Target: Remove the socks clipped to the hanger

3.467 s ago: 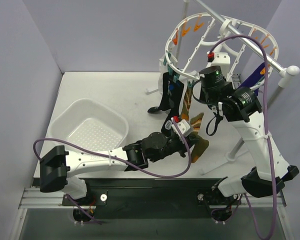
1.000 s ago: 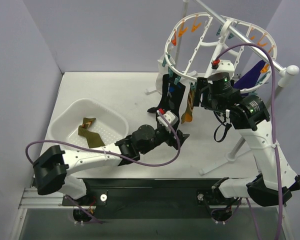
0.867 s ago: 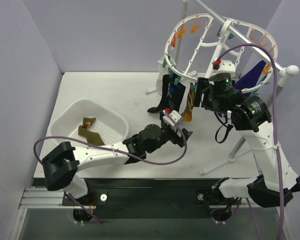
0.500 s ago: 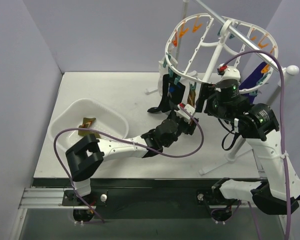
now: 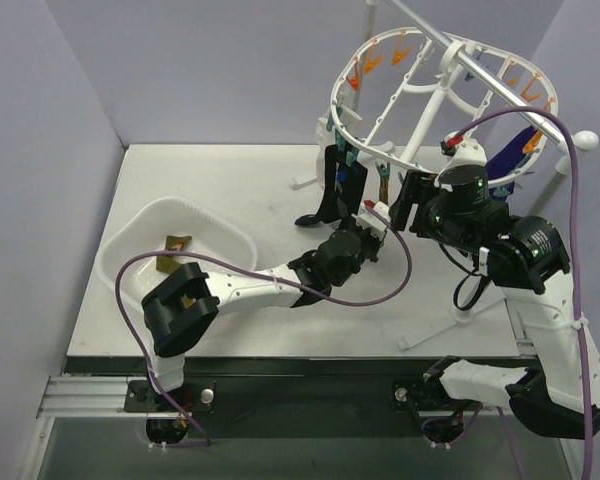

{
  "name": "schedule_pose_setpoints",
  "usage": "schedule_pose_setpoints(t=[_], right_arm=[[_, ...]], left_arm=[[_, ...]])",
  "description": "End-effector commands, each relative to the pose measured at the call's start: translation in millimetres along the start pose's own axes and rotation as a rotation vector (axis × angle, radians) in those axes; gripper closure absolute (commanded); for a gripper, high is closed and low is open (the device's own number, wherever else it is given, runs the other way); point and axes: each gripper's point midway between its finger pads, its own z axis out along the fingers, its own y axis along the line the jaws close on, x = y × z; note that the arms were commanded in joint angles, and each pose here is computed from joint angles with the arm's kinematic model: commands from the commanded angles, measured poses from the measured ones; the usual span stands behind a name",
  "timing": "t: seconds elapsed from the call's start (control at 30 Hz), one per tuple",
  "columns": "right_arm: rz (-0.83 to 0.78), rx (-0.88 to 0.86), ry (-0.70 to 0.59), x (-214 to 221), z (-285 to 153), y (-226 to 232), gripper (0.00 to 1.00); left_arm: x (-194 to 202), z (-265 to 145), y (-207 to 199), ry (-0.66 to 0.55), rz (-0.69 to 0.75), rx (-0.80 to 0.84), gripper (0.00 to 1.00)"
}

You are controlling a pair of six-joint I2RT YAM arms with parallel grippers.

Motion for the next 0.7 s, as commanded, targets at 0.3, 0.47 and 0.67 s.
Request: schedule_pose_setpoints(t=[0.3,0.47,0.67], right_arm=[[0.027,-0.051,-0.040,-21.1,-11.9,15.0,0.43],[0.023,-0.043,-0.048,-24.1,-11.4,14.7,0.43],[0.024,-0.028,-0.079,-31.7,-16.9,9.9,0.42]], left_arm=[[-52.7,-75.2,-30.1,-0.040,-0.156,0.237,1.00],[-55.3,-92.9,-35.2,-0.017,-0.196,0.284,1.00],[-67.9,-109.1,-40.6,-0.024,-0.258,0.341,1.00]])
